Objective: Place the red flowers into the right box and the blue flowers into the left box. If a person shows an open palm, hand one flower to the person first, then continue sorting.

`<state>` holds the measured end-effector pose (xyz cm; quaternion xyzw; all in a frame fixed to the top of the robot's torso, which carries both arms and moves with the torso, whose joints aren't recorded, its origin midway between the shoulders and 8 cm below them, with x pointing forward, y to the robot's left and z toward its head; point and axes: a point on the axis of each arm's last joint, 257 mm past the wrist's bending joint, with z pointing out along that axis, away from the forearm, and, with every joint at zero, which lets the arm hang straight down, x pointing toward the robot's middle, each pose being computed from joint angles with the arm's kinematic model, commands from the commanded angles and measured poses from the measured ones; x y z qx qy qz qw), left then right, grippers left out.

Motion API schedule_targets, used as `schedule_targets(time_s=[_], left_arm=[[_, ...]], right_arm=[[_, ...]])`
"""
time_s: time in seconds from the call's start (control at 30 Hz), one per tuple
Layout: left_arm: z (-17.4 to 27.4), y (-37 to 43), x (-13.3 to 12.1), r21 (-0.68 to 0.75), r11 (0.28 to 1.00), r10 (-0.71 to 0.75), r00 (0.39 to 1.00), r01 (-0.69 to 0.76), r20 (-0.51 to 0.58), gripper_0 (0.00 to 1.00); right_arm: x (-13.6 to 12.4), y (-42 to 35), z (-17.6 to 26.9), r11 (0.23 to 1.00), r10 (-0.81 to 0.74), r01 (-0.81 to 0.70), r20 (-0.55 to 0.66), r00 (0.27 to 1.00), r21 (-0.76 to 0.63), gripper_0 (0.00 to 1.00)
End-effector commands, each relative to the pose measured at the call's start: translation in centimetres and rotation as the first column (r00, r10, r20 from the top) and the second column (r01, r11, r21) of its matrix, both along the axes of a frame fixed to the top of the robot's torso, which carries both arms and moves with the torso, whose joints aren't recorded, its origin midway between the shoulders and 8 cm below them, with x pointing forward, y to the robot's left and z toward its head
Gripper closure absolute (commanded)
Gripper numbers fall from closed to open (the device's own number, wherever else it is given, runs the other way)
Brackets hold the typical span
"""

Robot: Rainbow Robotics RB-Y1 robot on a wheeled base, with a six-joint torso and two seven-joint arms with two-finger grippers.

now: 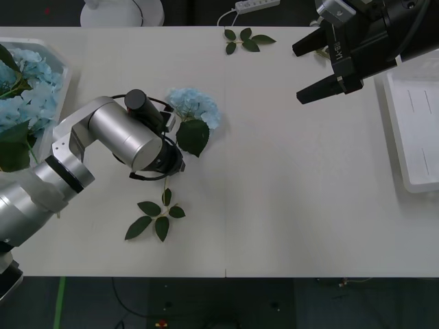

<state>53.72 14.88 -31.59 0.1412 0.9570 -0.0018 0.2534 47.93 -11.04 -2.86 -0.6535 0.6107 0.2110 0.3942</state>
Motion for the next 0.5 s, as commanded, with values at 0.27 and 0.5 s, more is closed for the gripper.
schedule_targets(time_s=[0.27,0.5], left_arm=[[-1.0,-2.1,2.1,0.034,0.995,-0.098,0.995,0.098,-0.011,0.00],[-1.6,-1.3,2.3,0.049,0.992,-0.112,0.993,0.113,-0.019,0.00]], right_arm=[[0.3,0.1,2.9,1.000,0.014,-0.013,0.077,0.997,-0.016,0.00],[0.3,0.1,2.9,1.000,0.014,-0.013,0.077,0.997,-0.016,0.00]])
